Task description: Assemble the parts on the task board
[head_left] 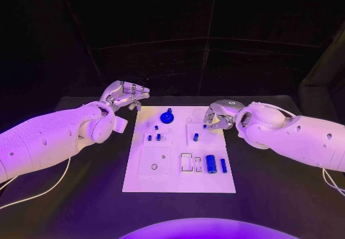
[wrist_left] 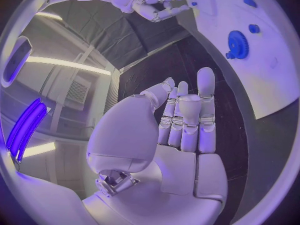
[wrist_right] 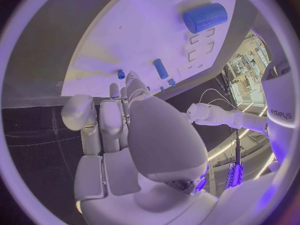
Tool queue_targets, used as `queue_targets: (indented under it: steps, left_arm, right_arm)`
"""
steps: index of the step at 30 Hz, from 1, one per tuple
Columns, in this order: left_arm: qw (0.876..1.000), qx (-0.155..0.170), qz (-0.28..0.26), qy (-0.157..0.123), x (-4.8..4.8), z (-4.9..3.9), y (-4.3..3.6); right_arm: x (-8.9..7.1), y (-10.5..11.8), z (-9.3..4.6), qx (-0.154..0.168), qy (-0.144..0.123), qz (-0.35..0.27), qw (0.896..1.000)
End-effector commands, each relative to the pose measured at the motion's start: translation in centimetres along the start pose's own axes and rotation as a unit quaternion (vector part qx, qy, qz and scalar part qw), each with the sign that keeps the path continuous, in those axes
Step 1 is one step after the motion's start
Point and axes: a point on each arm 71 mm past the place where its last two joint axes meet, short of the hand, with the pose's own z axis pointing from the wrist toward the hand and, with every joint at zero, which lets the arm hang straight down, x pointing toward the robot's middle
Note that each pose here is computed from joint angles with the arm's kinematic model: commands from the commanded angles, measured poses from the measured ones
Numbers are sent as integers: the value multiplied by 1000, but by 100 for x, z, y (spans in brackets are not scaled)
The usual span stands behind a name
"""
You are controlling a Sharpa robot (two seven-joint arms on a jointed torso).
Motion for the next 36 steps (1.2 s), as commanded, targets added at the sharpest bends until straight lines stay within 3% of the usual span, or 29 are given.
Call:
queue_targets:
  steps: [1,15,36]
  left_arm:
    - [994,29,-100,-32,-17,-30,-54]
    - [992,26,-124,-21,39,-95,-63]
    - [992,-5,-128,-12,54,-93,-15]
  right_arm:
    - [1,8,21,3,-2,-41,999]
    - [47,51,100,2,-9,-46,999]
    - [195,108,184,-2,50,-45,998]
